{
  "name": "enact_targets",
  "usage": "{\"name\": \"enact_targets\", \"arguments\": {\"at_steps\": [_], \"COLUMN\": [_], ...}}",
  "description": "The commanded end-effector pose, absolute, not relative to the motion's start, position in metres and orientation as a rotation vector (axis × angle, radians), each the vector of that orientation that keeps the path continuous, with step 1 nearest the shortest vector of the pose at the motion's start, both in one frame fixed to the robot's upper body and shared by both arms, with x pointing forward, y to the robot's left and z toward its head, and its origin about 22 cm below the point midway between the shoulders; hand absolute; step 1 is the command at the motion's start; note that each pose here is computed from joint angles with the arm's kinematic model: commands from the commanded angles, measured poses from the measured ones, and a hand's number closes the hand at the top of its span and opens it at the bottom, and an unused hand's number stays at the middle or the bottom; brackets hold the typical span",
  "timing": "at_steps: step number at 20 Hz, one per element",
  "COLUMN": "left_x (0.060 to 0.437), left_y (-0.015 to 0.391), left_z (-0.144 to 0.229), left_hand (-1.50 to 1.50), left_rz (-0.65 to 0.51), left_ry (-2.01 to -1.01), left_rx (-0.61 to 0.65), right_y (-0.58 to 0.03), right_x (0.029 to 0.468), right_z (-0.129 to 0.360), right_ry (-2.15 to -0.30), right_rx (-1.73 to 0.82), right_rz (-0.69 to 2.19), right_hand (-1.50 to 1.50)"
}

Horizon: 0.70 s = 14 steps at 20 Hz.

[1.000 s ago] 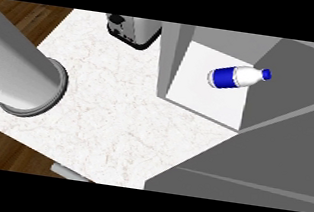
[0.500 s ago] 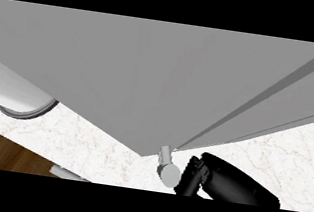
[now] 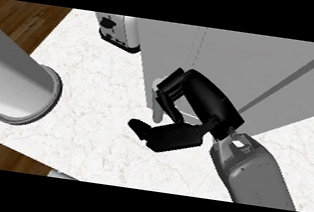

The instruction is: Pick up the bottled water, place it into the cabinet and close the cabinet

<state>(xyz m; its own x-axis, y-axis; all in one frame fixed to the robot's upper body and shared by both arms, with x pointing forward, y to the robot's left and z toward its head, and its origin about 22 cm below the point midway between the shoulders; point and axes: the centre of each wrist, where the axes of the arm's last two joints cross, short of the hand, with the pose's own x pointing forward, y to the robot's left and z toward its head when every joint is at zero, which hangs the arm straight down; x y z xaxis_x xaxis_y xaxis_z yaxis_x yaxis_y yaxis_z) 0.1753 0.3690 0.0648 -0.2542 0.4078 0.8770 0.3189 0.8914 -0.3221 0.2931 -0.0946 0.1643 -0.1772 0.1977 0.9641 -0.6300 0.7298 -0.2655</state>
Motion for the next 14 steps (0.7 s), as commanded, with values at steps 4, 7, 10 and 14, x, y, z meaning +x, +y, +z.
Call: {"name": "enact_targets", "arguments": {"at_steps": [4, 7, 10, 14], "left_x": [0.173, 0.171, 0.170, 0.172], "left_y": [0.372, 0.374, 0.375, 0.377], "left_z": [0.064, 0.059, 0.061, 0.062], "left_hand": [-1.50, -1.50, -1.50, -1.50], "left_rz": [0.097, 0.128, 0.124, 0.140], "left_ry": [-1.878, -1.872, -1.873, -1.877], "left_rx": [-0.545, -0.550, -0.537, -0.547], "right_y": [-0.071, -0.069, -0.070, -0.058], "right_x": [0.351, 0.360, 0.364, 0.368], "right_z": [0.194, 0.200, 0.195, 0.196], "right_ry": [-1.608, -1.603, -1.587, -1.575], "right_rx": [0.240, 0.246, 0.260, 0.275], "right_rz": [0.530, 0.436, 0.334, 0.330], "right_hand": [1.50, 1.50, -1.50, -1.50]}}
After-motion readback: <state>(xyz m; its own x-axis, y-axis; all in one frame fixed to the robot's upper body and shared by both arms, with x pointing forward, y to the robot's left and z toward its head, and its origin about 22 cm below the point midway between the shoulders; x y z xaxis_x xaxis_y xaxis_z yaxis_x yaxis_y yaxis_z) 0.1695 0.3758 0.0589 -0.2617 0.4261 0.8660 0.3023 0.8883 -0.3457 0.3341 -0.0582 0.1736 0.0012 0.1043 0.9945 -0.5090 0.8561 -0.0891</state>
